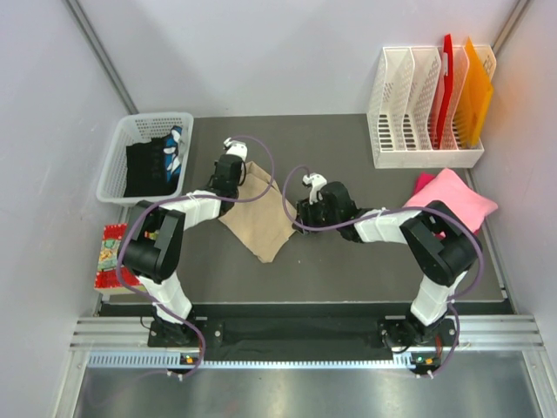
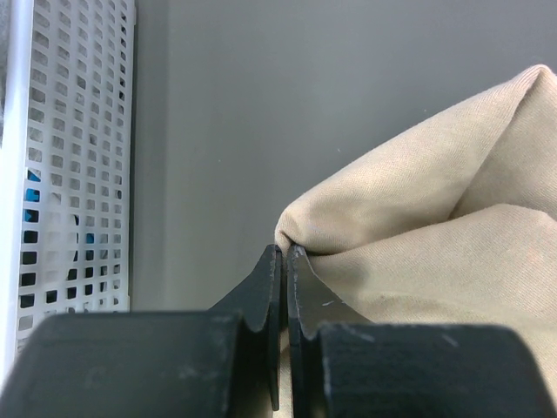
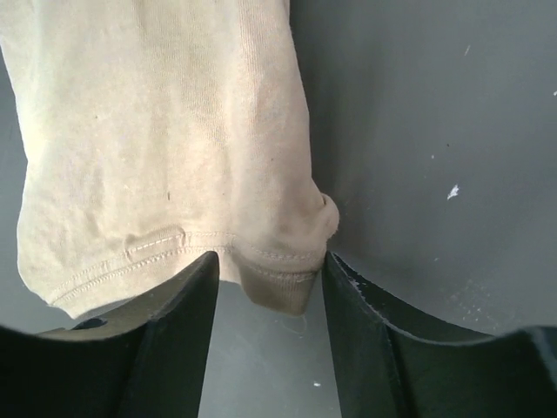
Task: Fold and stack the t-shirts
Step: Flatten the tshirt out
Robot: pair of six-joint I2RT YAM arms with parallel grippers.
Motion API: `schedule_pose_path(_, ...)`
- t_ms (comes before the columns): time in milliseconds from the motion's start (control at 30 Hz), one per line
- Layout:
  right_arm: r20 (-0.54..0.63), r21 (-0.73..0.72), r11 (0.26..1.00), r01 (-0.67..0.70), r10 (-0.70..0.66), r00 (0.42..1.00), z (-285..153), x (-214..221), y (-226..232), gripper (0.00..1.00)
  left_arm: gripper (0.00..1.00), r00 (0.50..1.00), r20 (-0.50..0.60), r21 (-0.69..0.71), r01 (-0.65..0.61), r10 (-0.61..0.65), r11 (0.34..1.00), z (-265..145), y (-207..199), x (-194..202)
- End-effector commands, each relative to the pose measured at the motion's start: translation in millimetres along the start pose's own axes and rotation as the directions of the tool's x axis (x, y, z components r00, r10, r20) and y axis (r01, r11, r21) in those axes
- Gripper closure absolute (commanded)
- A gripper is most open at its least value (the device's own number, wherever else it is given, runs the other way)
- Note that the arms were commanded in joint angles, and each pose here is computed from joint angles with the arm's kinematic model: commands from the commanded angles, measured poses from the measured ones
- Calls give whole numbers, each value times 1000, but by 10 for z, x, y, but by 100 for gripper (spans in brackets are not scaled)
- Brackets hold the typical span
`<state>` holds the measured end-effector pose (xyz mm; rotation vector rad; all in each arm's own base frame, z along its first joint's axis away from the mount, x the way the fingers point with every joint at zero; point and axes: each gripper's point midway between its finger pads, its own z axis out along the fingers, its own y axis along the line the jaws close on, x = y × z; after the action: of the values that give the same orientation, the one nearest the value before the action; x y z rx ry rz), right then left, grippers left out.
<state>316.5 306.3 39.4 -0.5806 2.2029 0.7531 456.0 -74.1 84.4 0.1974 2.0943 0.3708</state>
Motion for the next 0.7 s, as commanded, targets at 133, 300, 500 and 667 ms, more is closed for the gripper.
schedule_pose_path(133, 74, -7, 999, 43, -42, 996, -29, -257, 143, 77, 100, 999, 41, -32, 29, -27, 999, 43, 52, -127)
schedule_pose_path(300, 90, 1, 998, 56, -56, 994, -107, -339, 211, 92, 100, 999, 40, -36, 29, -28, 999, 46, 64, -121)
schedule_pose_path(500, 184, 9, 992, 123, -123, 975, -448, -756, 553, 100, 100, 999, 41, -36, 27, -26, 999, 21, 79, -135)
schedule_pose_path(667, 282, 36, 985, 169, -173, 944, -892, -1205, 830, 100, 67, 999, 34, 8, 8, -9, 1000, -25, 23, -165)
